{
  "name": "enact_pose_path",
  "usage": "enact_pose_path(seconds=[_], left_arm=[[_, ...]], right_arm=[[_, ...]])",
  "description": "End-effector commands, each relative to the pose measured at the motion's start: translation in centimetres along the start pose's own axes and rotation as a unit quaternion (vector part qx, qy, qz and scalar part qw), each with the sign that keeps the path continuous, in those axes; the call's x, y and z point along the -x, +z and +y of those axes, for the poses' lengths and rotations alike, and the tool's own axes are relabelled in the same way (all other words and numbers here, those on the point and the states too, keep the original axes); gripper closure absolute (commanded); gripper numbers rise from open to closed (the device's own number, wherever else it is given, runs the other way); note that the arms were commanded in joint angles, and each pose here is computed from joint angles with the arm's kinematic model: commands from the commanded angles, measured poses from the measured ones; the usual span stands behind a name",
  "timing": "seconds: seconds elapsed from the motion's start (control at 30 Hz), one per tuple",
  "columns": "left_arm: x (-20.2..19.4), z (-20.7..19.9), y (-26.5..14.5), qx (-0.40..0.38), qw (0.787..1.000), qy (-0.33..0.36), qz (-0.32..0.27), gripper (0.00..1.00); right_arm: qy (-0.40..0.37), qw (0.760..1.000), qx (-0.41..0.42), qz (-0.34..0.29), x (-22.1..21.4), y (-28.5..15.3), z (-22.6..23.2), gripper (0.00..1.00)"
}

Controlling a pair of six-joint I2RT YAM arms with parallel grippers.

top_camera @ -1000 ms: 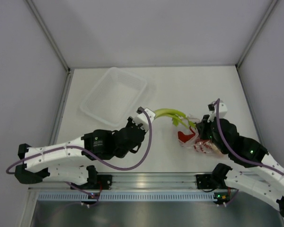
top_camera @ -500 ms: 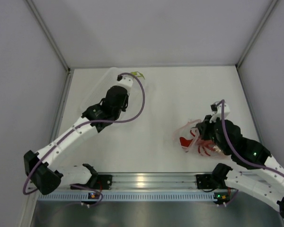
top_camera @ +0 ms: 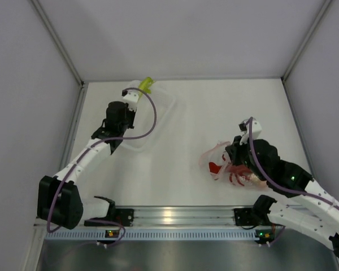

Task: Open the zip-top bag and remove the fake food
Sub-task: Pick up the fake vegetable from the zipper food storage bag, then place the fake vegetable in the bin.

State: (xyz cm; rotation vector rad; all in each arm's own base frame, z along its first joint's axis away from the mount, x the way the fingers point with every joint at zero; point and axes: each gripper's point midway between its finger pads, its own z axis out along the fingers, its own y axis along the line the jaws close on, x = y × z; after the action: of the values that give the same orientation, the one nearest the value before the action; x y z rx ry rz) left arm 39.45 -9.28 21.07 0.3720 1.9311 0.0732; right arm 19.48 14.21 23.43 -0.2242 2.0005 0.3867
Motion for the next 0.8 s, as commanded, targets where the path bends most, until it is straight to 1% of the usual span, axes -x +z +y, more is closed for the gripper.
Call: enact_pose_path(seconds=[0.0, 0.17, 0.23, 0.33, 0.47, 0.5, 0.53, 0.57, 0.6, 0.67, 0.7, 0.77], left_arm=[[2.6, 0.7, -0.3, 0.003, 0.996, 0.001, -0.086, 1.00], [0.1, 1.8, -0.2, 0.031, 0.998, 0.015, -0.059, 1.00], [-0.9, 2.4, -0.1, 0.052, 0.997, 0.016, -0.056, 1.00], [-2.1, 3.4, 0.5, 0.086, 0.995, 0.019, -0.035, 1.00], [-2.7, 4.0, 1.5, 0.108, 0.994, 0.023, -0.013, 1.00], [-3.0, 4.5, 1.5, 0.124, 0.992, 0.026, -0.005, 1.00], [-3.7, 4.6, 2.0, 0.128, 0.991, 0.032, 0.008, 0.96], [-3.7, 4.8, 2.2, 0.135, 0.990, 0.033, 0.011, 0.88], [-3.9, 5.0, 2.3, 0.143, 0.989, 0.033, 0.015, 0.70], [-4.4, 5.3, 2.8, 0.154, 0.987, 0.036, 0.027, 0.52], [-4.4, 5.2, 2.8, 0.153, 0.987, 0.031, 0.026, 0.35], [-3.9, 5.3, 2.8, 0.154, 0.987, 0.028, 0.020, 0.27]], right_arm=[[0.004, 0.999, 0.016, -0.050, 2.7, 0.2, 0.8, 1.00], [-0.003, 0.999, 0.021, -0.046, 2.4, 0.8, 1.1, 1.00], [-0.005, 0.999, 0.027, -0.041, 1.8, 1.0, 1.3, 1.00], [-0.008, 0.999, 0.035, -0.033, 1.3, 1.2, 1.6, 1.00], [-0.014, 0.999, 0.032, -0.026, 0.8, 1.1, 1.3, 1.00], [-0.012, 0.999, 0.035, -0.028, 0.8, 1.0, 1.3, 1.00], [-0.010, 0.999, 0.038, -0.029, 0.9, 0.9, 1.4, 1.00], [-0.008, 0.999, 0.043, -0.030, 1.1, 0.8, 1.6, 1.00], [-0.008, 0.999, 0.045, -0.029, 1.1, 0.8, 1.7, 1.00], [-0.010, 0.999, 0.046, -0.027, 1.1, 0.7, 1.8, 1.00], [-0.010, 0.999, 0.045, -0.024, 1.1, 0.8, 1.8, 1.00], [-0.011, 0.999, 0.048, -0.021, 1.2, 0.9, 1.9, 1.00]])
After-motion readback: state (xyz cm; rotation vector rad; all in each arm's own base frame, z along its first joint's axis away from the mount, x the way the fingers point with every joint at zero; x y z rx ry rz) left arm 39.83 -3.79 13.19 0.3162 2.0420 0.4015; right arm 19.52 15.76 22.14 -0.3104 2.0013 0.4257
